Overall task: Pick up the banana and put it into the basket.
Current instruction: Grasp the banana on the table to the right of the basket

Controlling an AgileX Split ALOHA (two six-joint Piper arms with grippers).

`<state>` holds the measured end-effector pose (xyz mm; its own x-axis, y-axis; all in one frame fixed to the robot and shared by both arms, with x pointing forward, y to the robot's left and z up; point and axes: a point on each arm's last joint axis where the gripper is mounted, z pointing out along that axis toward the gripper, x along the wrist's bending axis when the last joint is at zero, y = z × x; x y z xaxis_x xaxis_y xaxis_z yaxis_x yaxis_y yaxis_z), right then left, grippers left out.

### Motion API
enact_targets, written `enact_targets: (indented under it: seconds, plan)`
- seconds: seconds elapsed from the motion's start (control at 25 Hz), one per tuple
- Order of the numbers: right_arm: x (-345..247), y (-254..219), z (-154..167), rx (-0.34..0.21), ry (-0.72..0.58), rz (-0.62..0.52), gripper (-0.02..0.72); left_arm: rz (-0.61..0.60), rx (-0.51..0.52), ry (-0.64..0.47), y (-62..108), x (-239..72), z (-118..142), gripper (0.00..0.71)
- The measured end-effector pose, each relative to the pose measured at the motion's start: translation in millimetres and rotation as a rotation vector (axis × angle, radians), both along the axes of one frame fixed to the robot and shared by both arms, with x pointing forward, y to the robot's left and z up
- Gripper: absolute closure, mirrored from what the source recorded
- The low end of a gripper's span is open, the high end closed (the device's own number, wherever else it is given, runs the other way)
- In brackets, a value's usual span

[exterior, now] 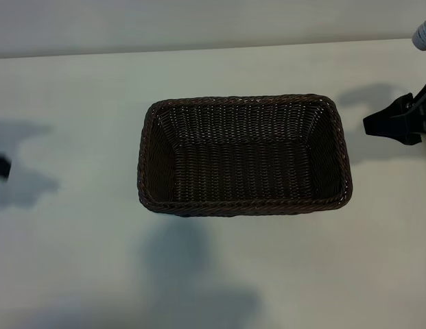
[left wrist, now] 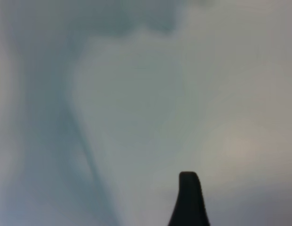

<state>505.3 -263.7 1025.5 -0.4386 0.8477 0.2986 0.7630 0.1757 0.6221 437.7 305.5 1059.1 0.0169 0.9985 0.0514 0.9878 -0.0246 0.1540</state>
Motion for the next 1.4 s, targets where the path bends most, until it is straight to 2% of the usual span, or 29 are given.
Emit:
enact_targets:
  seconds: [0.28,0.44,0.6,0.76,0.96,1.0,1.12,1.24,1.4]
  plan:
    - [0,0,0,0.019,0.021,-0.021,0.097,-0.001,-0.010,-0.058,-0.7,-79,-29,0.140]
    - [-1,1,0,0.024,0.030,-0.021,0.097,-0.001,-0.011,-0.185,-0.8,-117,-35,0.140]
    - [0,-1,-1,0.014,0.026,-0.041,0.097,0.003,-0.014,-0.371,-0.8,-142,-25,0.140]
    - [3,-10,-5,-0.076,0.033,-0.122,0.097,0.002,-0.014,-0.554,-0.7,-167,-17,0.140]
    - [5,-30,-12,-0.266,0.041,-0.243,0.097,0.000,-0.015,-0.760,-0.7,-197,-14,0.140]
    - [5,-33,-13,-0.289,0.055,-0.273,0.097,0.000,-0.015,-0.800,-0.7,-203,-14,0.140]
    - [8,-44,-23,-0.395,0.088,-0.333,0.097,0.000,-0.015,-0.844,-0.6,-210,-15,0.140]
    - [18,-59,-31,-0.440,0.129,-0.415,0.097,0.000,-0.016,-0.843,-0.7,-210,-15,0.140]
    - [42,-82,-38,-0.451,0.173,-0.483,0.097,0.000,-0.016,-0.842,-0.7,-210,-15,0.140]
